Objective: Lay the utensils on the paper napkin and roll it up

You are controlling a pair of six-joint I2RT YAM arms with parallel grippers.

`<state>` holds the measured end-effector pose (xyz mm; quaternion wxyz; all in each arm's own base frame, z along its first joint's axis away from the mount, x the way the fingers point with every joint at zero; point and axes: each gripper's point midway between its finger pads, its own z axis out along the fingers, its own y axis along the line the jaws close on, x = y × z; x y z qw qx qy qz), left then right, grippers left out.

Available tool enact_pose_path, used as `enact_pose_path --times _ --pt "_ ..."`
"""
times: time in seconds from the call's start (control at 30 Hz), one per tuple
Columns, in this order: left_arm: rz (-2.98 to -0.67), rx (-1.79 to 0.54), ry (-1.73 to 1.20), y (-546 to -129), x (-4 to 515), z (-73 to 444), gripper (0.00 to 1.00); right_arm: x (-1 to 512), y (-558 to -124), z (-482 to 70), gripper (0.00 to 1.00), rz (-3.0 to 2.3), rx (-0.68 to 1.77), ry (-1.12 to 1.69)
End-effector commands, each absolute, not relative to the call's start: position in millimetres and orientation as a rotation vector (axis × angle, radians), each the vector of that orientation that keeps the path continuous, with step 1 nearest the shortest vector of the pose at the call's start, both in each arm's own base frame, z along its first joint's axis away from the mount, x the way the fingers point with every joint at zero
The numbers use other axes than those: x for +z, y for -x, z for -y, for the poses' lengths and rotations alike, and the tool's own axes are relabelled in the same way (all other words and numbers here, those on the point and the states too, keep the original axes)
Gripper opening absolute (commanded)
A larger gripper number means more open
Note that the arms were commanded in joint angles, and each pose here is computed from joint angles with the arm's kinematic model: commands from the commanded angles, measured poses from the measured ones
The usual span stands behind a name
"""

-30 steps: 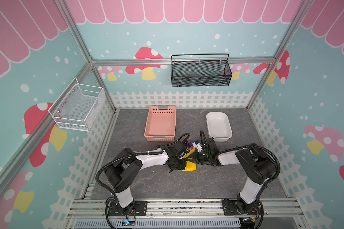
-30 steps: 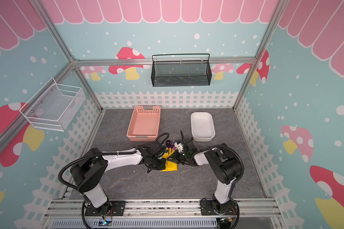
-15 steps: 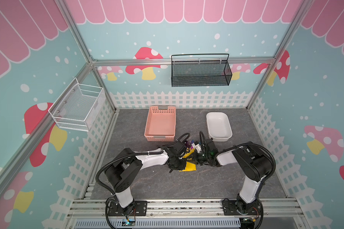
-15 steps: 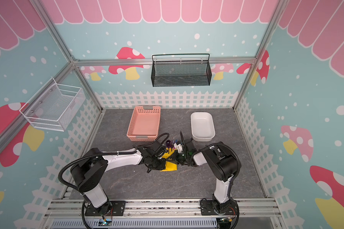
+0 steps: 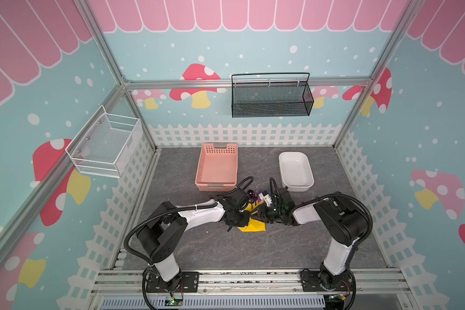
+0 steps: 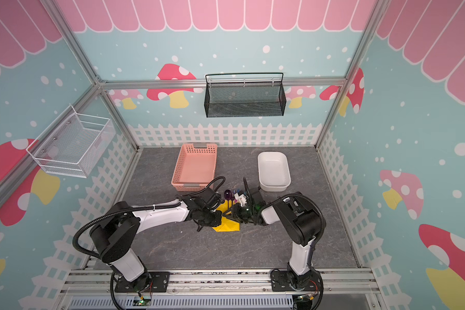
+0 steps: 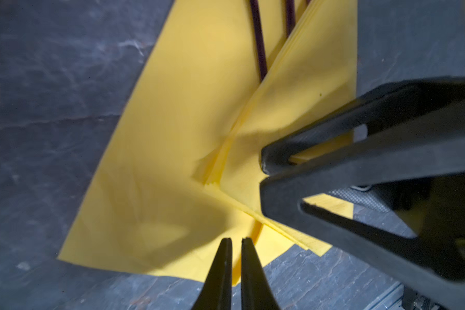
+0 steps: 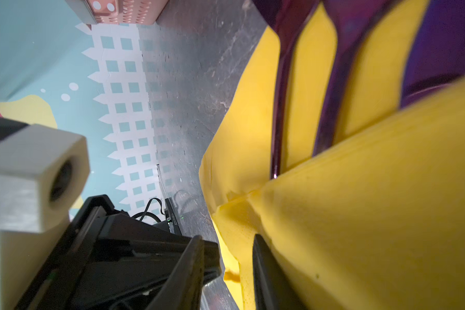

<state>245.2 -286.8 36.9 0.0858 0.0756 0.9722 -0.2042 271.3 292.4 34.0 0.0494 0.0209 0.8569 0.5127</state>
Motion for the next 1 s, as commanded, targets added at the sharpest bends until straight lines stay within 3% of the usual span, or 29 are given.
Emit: enact_pose_path --times 0.0,0.2,0.4,0.97 --pt "-2.855 -0.602 -0.172 -258.6 50.3 279.4 0.11 28.9 -265.0 -291.5 0.3 -2.632 1.557 -0.067" --pt "-2.854 -0.679 -0.129 -270.0 53.2 281.8 0.06 23.6 -263.9 -290.9 0.18 -2.645 1.551 -0.071" --pt "-2.859 -0.71 -0.102 -279.2 53.9 292.3 0.03 19.1 -261.9 -290.4 0.13 -2.659 1.551 -0.075" --pt "-2.955 -0.687 -0.062 -275.5 22.4 296.5 0.0 20.2 -259.8 -289.4 0.1 -2.661 1.552 -0.079"
